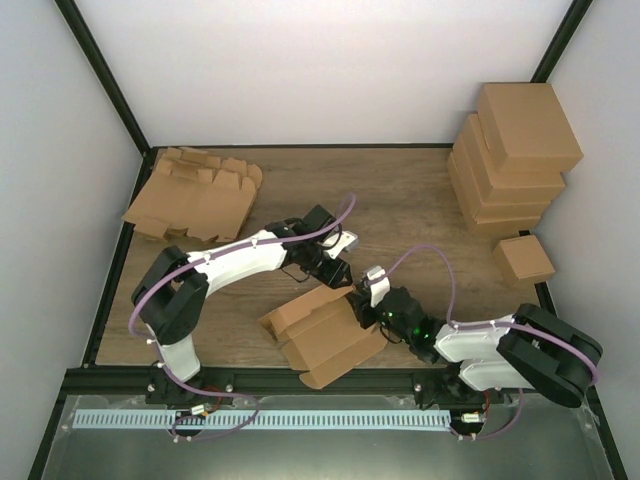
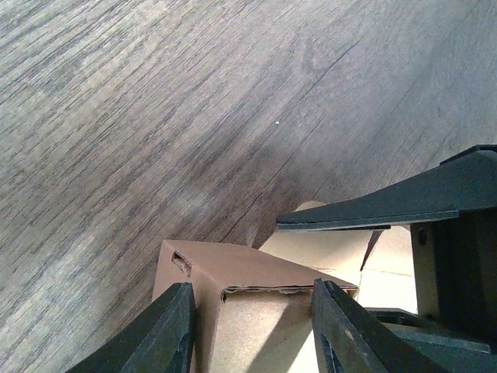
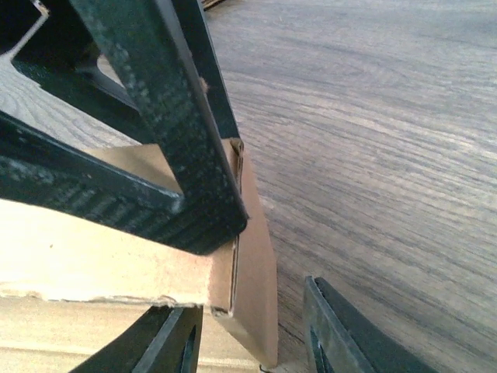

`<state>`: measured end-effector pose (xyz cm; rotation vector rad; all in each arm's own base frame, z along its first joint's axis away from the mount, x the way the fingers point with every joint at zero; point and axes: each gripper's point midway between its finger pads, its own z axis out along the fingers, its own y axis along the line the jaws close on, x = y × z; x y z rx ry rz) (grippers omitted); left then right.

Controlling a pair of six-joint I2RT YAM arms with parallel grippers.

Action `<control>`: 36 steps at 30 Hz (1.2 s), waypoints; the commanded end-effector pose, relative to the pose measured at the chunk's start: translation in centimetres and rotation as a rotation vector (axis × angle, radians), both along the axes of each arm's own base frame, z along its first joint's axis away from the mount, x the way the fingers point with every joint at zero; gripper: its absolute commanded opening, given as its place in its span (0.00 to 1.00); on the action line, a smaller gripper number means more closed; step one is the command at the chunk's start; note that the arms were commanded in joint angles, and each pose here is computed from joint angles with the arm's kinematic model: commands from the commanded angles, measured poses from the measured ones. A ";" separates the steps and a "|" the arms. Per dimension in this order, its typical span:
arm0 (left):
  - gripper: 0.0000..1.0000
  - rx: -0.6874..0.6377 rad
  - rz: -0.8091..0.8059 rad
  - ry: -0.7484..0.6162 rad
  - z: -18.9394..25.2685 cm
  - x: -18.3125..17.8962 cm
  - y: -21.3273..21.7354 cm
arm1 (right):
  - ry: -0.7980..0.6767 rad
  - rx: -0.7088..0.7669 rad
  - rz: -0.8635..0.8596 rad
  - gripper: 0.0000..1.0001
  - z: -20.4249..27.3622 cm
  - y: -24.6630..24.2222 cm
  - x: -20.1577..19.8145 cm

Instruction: Fold the paper box

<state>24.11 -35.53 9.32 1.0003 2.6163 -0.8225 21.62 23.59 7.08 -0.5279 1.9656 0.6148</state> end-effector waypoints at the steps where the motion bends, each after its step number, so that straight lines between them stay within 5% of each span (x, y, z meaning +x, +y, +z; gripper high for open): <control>1: 0.43 0.106 -0.006 0.038 -2.3 -1.0 1.5 | 0.021 -0.012 0.004 0.36 -0.7 0.0 -0.3; 14: 0.47 0.066 -0.024 0.041 -1.0 -0.8 0.6 | -0.034 -0.016 0.027 0.22 -0.5 1.5 0.8; 19: 0.54 -0.009 -0.008 0.034 1.9 0.4 -0.3 | -0.058 -0.016 0.012 0.17 -0.1 1.7 1.3; 22: 0.69 -0.036 0.034 0.017 3.5 1.5 -0.3 | -0.066 -0.022 0.001 0.10 0.0 1.8 1.7; 26: 0.82 -0.106 0.142 -0.065 8.0 3.7 0.8 | -0.075 -0.022 -0.023 0.02 0.4 1.6 2.1; 36: 0.92 -0.175 0.390 -0.417 20.5 5.0 7.8 | -0.004 -0.052 -0.296 0.01 1.1 -1.5 4.4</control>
